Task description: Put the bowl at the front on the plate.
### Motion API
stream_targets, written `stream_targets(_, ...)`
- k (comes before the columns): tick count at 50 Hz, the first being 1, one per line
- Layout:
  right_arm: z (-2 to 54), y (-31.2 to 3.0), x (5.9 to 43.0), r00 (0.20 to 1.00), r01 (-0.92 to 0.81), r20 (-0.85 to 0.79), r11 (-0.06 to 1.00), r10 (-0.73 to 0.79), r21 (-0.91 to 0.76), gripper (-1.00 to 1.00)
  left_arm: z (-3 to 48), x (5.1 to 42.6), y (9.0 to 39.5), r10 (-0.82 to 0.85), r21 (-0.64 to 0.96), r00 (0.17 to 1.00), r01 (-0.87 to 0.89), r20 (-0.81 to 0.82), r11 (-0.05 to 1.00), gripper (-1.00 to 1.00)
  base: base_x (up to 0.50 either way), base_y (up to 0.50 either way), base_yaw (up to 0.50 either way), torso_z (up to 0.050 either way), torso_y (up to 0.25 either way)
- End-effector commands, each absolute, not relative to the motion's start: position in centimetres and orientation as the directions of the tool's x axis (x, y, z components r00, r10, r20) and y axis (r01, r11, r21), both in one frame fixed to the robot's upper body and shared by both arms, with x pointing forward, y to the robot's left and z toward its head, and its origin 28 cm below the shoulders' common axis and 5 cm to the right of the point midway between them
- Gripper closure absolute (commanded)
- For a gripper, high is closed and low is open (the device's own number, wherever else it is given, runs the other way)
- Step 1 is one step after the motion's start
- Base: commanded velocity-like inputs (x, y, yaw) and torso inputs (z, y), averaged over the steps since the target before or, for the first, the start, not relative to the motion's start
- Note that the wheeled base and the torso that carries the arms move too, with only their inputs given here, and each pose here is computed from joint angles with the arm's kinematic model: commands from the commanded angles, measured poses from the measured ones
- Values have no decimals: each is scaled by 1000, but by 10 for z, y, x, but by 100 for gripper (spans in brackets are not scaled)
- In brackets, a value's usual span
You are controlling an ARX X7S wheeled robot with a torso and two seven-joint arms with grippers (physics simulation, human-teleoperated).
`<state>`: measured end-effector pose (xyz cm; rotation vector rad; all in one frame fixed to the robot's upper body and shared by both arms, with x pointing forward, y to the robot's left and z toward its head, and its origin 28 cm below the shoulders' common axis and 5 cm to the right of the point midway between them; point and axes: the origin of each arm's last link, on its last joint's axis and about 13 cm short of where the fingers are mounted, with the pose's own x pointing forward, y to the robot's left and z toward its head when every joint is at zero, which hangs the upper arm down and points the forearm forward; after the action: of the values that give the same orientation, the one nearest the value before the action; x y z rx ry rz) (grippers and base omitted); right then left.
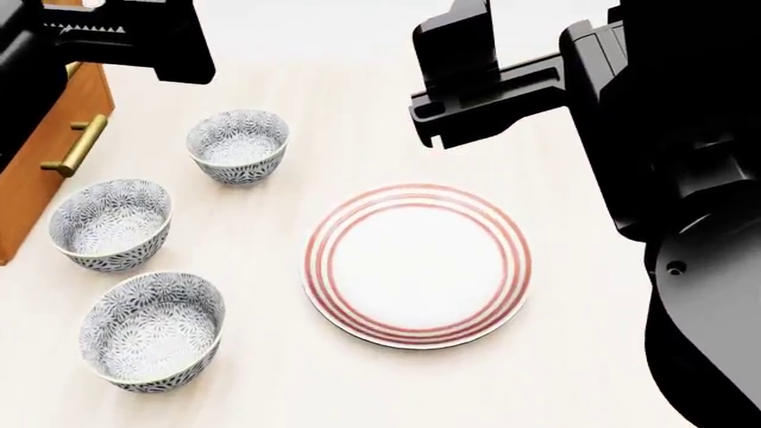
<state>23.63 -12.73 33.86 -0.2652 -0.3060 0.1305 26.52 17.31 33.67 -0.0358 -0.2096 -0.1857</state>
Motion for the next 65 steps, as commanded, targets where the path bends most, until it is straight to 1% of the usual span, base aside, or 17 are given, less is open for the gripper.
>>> stream_targets(1, 339, -127, 236, 945, -87, 281, 957, 167, -276, -100, 336, 266, 173, -177, -17, 962, 185, 207, 983, -100, 164, 0, 0, 0, 0)
stream_targets(65, 339, -128, 234, 945, -87, 283, 958, 166, -272, -100, 331, 268, 175, -176, -28, 967, 184, 182, 983, -100, 160, 0, 0, 0, 0)
